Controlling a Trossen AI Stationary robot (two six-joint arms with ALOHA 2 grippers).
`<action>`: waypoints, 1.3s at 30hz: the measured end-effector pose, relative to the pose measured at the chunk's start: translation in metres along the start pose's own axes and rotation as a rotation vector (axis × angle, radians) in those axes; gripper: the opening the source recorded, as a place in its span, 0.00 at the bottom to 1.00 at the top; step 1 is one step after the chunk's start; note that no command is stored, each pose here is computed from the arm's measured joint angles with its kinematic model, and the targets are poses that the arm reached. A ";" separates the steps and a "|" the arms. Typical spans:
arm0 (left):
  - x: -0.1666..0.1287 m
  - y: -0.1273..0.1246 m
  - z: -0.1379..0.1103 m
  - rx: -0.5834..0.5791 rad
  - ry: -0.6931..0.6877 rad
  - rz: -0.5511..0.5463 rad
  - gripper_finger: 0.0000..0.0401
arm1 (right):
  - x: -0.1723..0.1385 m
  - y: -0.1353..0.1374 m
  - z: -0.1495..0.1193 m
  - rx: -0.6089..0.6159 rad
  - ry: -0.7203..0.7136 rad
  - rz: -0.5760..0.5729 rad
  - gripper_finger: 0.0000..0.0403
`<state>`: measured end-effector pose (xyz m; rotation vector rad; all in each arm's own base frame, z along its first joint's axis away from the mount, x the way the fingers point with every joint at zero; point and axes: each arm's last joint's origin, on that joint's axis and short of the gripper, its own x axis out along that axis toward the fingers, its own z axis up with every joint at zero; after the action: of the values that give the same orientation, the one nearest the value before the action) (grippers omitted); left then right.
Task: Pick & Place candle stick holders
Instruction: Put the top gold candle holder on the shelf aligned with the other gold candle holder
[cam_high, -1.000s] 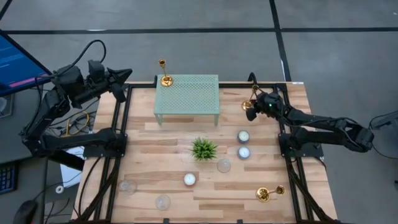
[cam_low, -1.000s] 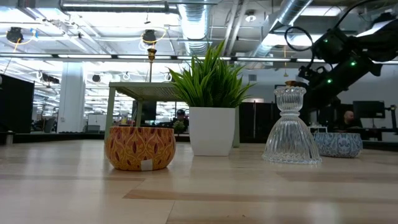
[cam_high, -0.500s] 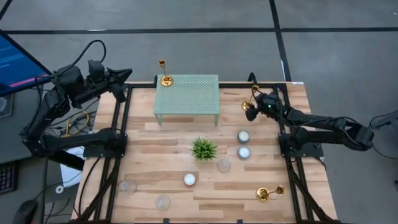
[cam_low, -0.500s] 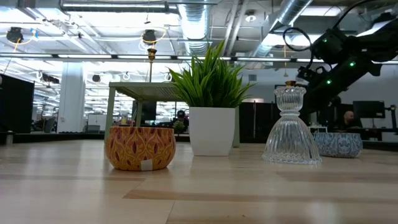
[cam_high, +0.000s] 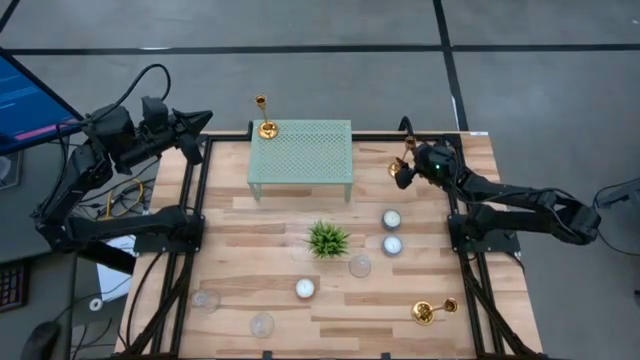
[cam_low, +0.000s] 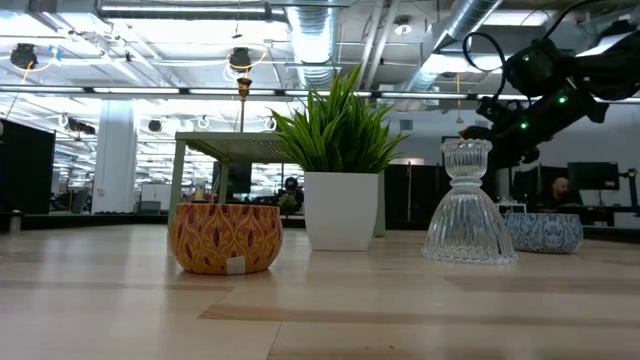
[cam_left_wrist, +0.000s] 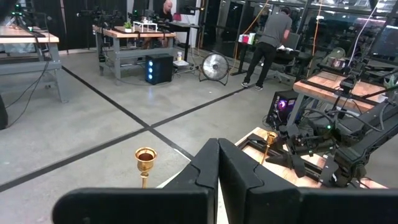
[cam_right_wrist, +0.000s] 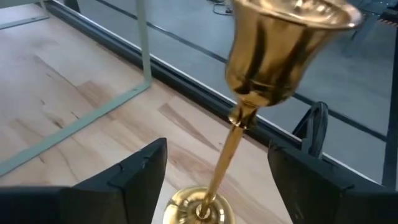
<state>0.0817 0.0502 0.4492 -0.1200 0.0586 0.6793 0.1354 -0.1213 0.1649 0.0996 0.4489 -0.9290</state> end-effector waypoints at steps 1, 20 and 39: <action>0.000 0.000 0.000 0.000 0.000 0.000 0.02 | 0.000 0.000 0.000 0.000 -0.001 0.001 0.65; 0.000 0.000 0.000 0.000 0.000 0.000 0.02 | 0.006 -0.003 -0.003 0.001 0.018 0.078 0.19; 0.000 0.000 0.000 0.000 0.000 0.000 0.02 | -0.005 0.000 0.067 0.034 0.054 -0.004 0.01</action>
<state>0.0818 0.0502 0.4491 -0.1197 0.0591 0.6789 0.1547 -0.1356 0.2278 0.1546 0.4832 -0.9393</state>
